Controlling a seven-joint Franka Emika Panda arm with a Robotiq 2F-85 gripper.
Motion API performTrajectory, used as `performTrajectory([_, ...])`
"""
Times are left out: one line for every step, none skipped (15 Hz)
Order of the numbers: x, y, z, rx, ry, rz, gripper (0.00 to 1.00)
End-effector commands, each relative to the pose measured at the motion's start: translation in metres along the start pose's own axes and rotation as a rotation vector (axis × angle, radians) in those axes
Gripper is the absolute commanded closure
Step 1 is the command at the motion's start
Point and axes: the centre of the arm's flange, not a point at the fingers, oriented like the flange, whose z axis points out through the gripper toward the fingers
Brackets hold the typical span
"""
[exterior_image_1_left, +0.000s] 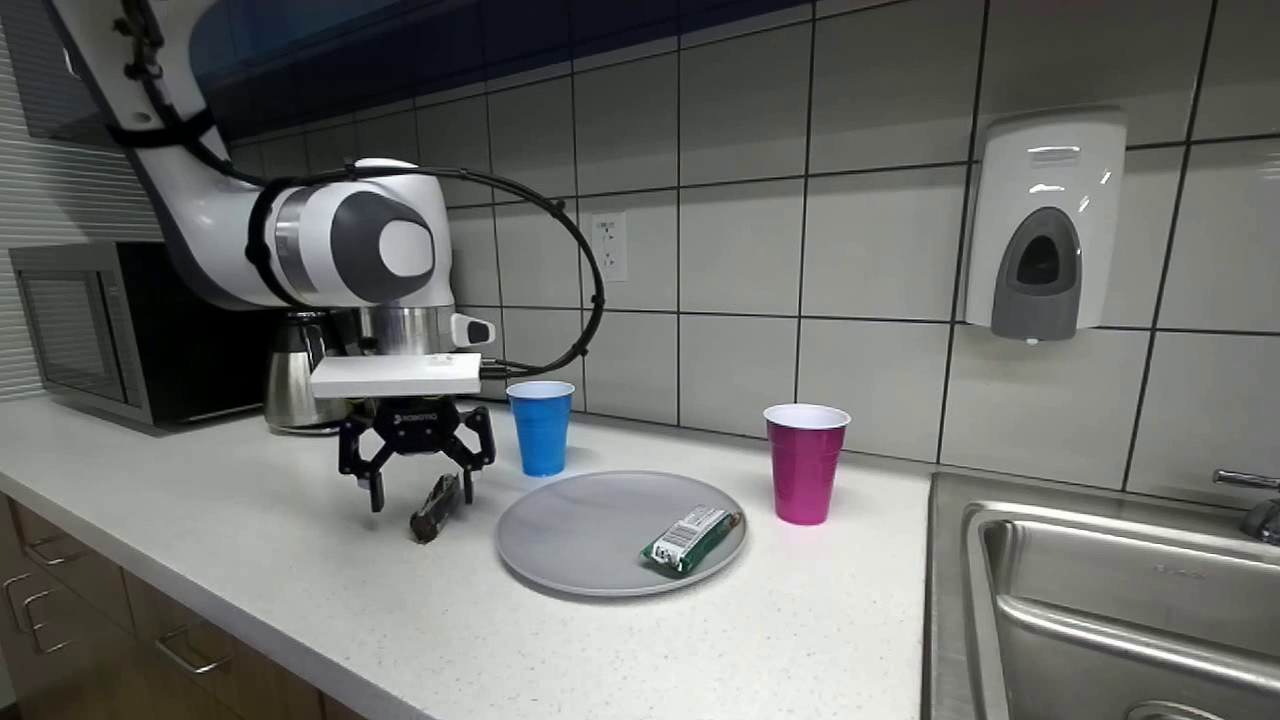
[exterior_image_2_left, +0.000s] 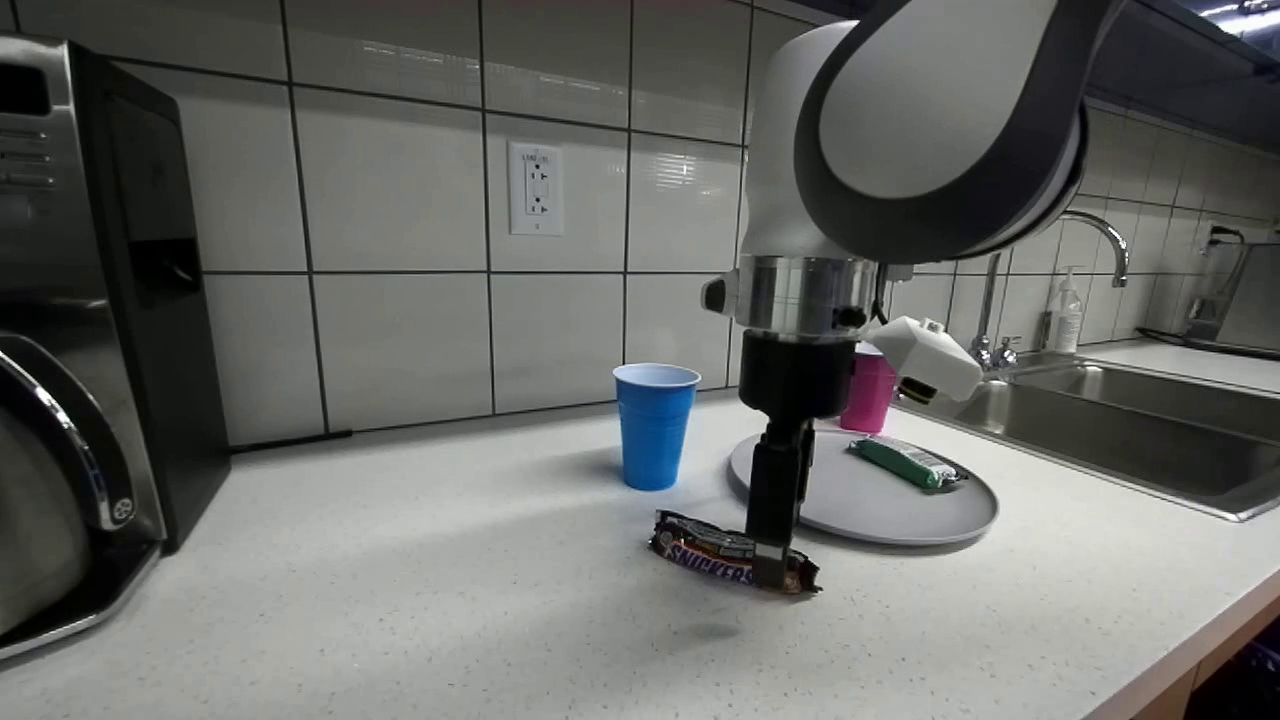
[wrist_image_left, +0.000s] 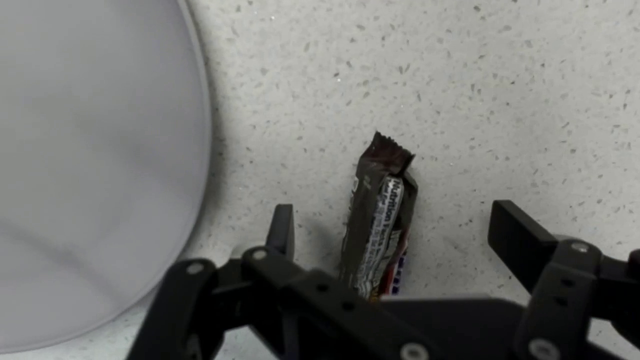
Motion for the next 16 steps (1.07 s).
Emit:
performTrajectory([0.014,0.005,0.002,-0.022,-0.004,-0.009,0.00])
performTrajectory([0.016,0.005,0.002,-0.028,-0.004,-0.006,0.00])
performTrajectory([0.018,0.005,0.003,-0.032,-0.004,-0.004,0.00])
performTrajectory([0.021,0.005,0.003,-0.039,-0.004,-0.001,0.00])
performTrajectory([0.023,0.005,0.002,-0.044,-0.003,0.003,0.00])
performTrajectory([0.025,0.006,0.002,-0.050,-0.004,0.010,0.00])
performTrajectory([0.027,0.006,0.003,-0.056,-0.005,0.014,0.00])
performTrajectory([0.028,0.007,0.003,-0.061,-0.008,0.017,0.00])
performTrajectory([0.029,0.006,0.004,-0.064,-0.008,0.024,0.00])
performTrajectory([0.030,0.006,0.004,-0.066,-0.008,0.030,0.00])
performTrajectory([0.032,0.006,0.004,-0.068,-0.010,0.035,0.00])
performTrajectory([0.033,0.005,0.004,-0.069,-0.012,0.046,0.00])
performTrajectory([0.034,0.005,0.004,-0.069,-0.014,0.055,0.00])
performTrajectory([0.035,0.004,0.005,-0.065,-0.016,0.066,0.00])
performTrajectory([0.036,0.003,0.005,-0.064,-0.016,0.075,0.00])
performTrajectory([0.037,0.002,0.005,-0.064,-0.014,0.084,0.00])
